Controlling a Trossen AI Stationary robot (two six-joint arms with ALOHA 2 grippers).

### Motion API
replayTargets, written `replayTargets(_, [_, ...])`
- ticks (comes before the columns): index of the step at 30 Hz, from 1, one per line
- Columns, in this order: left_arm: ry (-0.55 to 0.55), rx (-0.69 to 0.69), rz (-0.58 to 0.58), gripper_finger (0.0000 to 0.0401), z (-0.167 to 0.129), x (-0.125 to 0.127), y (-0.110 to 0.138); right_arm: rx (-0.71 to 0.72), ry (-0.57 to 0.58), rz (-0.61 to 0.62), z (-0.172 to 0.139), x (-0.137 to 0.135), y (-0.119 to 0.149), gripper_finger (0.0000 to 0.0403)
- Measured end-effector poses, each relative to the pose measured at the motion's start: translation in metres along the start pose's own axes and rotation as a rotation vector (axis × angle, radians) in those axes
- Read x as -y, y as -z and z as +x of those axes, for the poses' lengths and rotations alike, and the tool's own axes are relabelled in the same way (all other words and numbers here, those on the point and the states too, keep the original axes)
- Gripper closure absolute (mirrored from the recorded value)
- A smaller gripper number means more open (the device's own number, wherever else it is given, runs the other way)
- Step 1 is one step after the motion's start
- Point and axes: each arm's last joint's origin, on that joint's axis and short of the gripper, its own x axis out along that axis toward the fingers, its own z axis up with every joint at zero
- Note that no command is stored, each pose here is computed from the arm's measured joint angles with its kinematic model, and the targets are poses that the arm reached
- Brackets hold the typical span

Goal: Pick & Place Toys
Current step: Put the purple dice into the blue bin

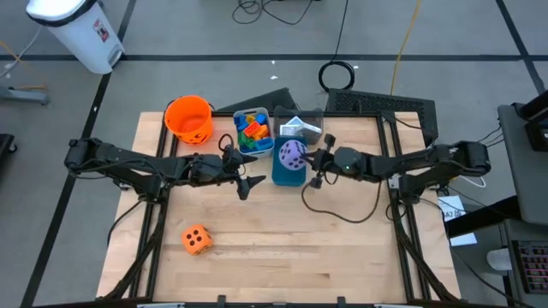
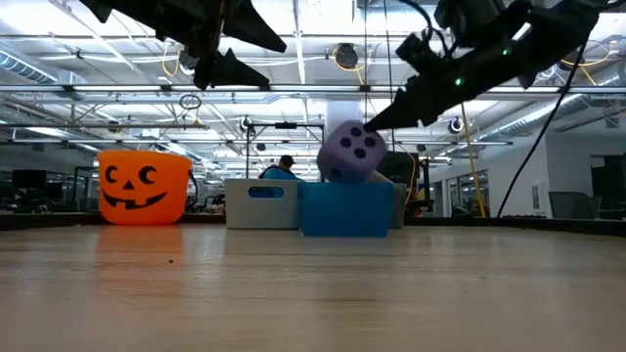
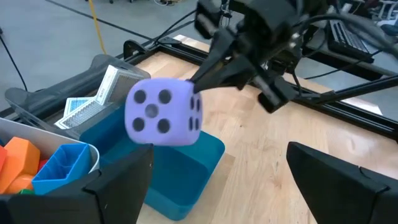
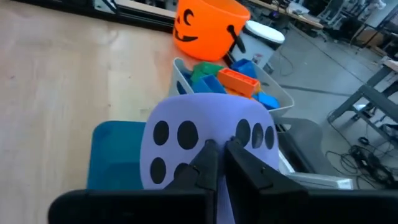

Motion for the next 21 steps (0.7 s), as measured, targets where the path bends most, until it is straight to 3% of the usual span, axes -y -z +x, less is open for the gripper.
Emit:
replayTargets(14, [0.001, 0.001, 0.0, 0.0037, 0.0, 0.0, 0.0, -0.059, 0.039, -0.005, 0.039, 0.006, 0.036, 0.0393])
replayTargets(21, [0.0, 0.001, 0.0, 0.0027, 0.0, 0.0, 0.0, -0.04, 0.072, 0.005, 0.043, 0.014, 0.037, 0.0393])
